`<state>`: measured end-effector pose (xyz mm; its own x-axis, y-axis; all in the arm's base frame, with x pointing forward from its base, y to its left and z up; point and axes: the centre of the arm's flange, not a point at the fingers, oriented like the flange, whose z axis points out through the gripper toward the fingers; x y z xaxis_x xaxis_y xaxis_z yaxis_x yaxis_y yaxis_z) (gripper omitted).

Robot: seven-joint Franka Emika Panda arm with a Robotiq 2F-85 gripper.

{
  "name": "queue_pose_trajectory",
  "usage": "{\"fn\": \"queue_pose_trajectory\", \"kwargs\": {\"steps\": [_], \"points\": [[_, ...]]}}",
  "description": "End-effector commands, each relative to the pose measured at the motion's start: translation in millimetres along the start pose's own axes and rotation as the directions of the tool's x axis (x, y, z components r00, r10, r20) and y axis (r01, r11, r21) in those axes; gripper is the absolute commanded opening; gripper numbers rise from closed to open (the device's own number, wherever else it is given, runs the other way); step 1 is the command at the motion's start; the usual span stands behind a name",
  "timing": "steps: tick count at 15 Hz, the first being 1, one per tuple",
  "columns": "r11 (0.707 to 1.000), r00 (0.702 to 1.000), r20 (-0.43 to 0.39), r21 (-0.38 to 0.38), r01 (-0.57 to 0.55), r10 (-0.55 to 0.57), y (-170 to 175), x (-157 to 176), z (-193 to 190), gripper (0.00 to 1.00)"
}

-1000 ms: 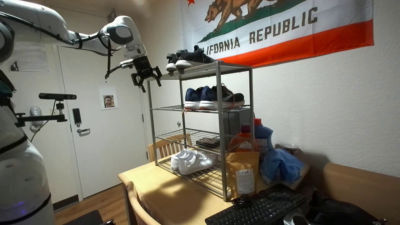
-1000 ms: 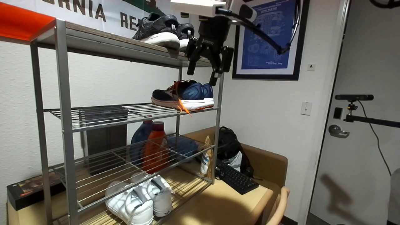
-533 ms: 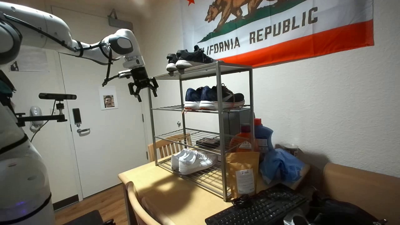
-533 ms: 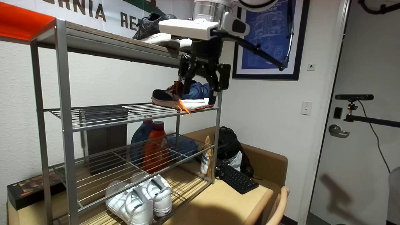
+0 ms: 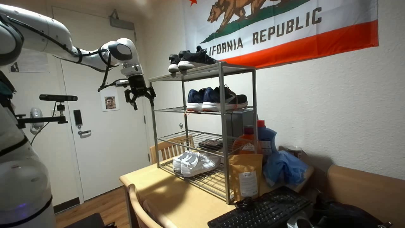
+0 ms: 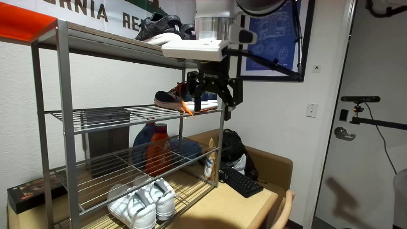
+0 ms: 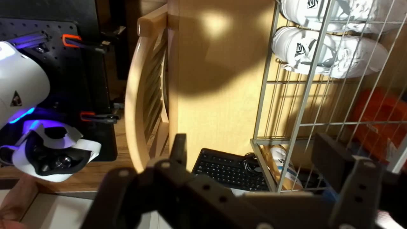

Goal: Put the black shoe on the lower rack on the upper rack

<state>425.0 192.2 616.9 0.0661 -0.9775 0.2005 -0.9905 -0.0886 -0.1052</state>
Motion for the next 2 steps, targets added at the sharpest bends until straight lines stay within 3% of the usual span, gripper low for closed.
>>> {"fn": "queue_pose_trajectory", "kwargs": {"steps": [1,2], "points": [[1.0,1.0,-0.001,-0.004,0.002,-0.002,0.4,-1.1,2.0,1.0],[1.0,1.0,-0.001,-0.005,0.003,-0.003,0.2,-1.3,2.4,1.0]]}}
